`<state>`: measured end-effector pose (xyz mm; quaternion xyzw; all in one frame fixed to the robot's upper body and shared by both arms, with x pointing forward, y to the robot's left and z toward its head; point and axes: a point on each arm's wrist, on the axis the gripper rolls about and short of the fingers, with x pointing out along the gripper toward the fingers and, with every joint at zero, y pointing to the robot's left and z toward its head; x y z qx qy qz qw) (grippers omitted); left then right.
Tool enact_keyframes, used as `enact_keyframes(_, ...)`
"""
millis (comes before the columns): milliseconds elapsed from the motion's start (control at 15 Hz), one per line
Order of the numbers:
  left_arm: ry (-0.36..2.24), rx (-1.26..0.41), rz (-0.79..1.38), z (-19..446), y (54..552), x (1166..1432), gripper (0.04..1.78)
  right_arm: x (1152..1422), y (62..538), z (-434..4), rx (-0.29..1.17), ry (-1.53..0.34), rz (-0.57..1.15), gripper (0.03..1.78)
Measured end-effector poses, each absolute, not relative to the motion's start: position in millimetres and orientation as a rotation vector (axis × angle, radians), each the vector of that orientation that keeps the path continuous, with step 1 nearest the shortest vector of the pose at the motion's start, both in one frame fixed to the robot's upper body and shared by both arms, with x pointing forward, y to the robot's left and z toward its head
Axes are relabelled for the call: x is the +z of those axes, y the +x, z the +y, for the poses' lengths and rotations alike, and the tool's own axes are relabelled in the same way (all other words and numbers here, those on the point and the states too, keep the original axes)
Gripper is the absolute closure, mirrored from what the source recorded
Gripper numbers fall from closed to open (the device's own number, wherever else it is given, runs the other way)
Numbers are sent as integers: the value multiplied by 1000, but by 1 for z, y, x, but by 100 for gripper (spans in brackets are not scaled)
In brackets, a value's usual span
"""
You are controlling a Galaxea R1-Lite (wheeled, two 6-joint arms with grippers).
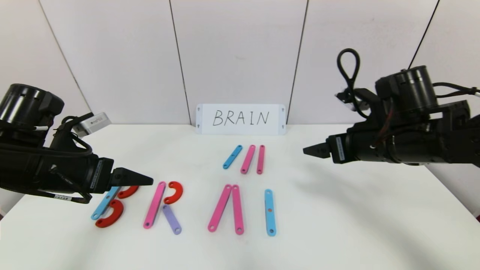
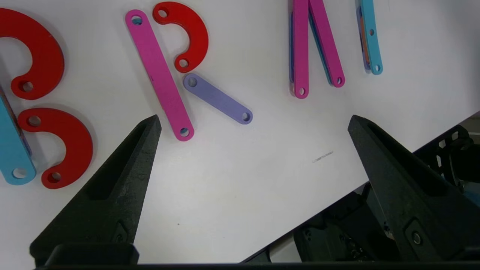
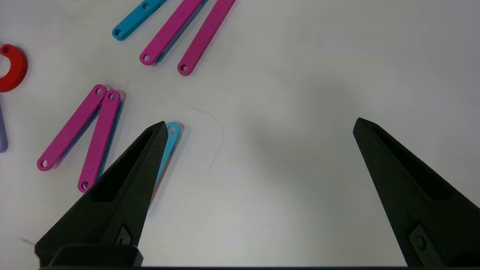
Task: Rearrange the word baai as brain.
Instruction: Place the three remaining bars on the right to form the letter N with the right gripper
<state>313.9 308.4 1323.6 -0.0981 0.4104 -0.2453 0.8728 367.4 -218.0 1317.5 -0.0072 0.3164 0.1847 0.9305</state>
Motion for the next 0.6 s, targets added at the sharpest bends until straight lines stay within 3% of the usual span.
enact_keyframes(600,-246,-437,829,328,332,1316,8,1309,427,-110,400,-51,567,8)
